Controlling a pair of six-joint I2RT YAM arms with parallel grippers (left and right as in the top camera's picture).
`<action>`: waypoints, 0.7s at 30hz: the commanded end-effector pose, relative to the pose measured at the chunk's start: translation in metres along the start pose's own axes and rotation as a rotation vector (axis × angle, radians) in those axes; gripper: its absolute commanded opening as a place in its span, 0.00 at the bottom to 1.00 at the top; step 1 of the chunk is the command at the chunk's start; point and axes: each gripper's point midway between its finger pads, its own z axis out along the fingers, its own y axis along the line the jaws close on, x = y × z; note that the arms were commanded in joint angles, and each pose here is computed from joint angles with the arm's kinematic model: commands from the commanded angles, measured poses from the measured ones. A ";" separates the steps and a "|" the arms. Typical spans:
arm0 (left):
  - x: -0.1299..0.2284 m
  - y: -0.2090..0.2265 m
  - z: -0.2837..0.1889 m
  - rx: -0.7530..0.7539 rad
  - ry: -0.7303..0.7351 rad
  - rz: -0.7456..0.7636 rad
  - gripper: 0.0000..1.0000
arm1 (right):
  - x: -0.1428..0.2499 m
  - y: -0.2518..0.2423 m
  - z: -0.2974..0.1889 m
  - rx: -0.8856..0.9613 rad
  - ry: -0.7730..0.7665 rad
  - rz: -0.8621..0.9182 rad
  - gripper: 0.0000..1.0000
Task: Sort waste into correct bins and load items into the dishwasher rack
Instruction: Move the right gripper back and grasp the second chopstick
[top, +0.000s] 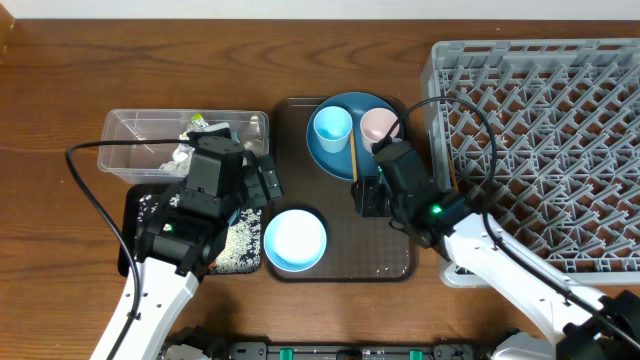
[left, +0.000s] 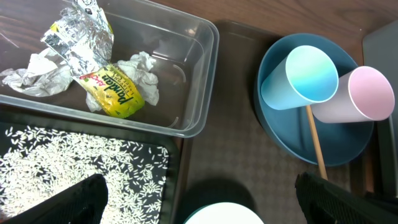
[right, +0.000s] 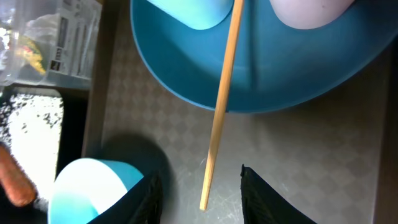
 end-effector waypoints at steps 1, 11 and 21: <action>-0.007 0.001 -0.003 -0.008 -0.018 0.012 0.98 | 0.005 -0.004 0.008 0.039 -0.010 0.020 0.40; -0.007 0.001 -0.003 -0.008 -0.018 0.012 0.98 | 0.015 -0.015 0.038 0.101 0.011 0.023 0.40; -0.004 0.002 -0.003 -0.014 -0.007 0.013 0.98 | 0.012 -0.013 0.046 0.088 -0.004 0.022 0.22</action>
